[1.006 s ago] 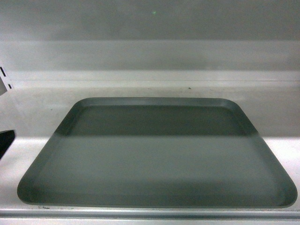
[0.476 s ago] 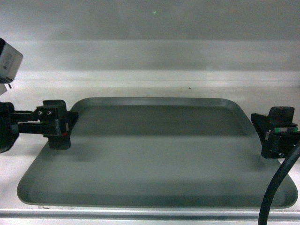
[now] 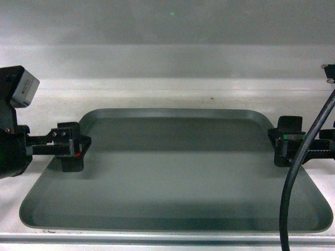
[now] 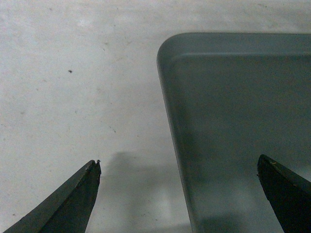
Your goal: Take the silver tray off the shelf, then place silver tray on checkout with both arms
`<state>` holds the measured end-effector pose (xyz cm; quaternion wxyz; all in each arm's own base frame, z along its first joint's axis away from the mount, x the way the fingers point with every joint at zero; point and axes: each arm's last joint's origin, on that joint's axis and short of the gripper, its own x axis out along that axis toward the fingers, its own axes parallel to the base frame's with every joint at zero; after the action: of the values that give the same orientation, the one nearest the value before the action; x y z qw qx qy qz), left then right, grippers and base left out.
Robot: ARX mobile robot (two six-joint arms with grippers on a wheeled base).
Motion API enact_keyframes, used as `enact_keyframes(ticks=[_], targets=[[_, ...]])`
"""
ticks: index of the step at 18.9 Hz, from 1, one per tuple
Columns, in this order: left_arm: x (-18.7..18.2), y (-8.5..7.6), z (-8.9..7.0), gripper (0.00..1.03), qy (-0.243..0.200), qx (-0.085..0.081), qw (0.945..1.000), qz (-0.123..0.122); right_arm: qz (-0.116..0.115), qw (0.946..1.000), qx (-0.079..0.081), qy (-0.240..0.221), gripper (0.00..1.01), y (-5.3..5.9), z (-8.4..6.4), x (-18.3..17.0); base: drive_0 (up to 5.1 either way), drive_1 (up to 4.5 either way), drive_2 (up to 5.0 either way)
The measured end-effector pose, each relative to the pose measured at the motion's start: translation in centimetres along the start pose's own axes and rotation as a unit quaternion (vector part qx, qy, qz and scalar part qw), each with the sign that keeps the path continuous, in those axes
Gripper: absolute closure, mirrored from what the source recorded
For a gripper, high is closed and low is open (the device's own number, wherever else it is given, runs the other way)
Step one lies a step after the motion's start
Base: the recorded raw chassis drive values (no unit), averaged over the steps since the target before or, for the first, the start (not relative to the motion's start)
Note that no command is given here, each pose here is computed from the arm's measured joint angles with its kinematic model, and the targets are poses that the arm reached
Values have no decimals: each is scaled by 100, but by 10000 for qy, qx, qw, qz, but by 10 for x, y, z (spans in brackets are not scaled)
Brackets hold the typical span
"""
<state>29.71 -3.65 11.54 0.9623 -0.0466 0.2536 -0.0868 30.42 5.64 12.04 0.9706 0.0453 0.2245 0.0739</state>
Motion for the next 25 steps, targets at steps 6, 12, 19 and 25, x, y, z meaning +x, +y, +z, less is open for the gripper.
enact_keyframes(ticks=[6, 12, 19, 25], targets=[[7, -2, -6, 5, 83, 178, 9998, 34, -53, 9992, -47, 404, 3, 4, -5, 9, 0, 0, 0], [15, -4, -12, 5, -39, 386, 9992, 123, -78, 9992, -268, 295, 3, 7, -6, 14, 0, 0, 0], [19, -6, -13, 5, -114, 371, 9991, 162, -135, 9989, -329, 291, 3, 10, -10, 18, 0, 0, 0], [21, -7, -14, 8, -169, 354, 9991, 156, -193, 9989, -326, 270, 3, 10, -12, 20, 0, 0, 0]])
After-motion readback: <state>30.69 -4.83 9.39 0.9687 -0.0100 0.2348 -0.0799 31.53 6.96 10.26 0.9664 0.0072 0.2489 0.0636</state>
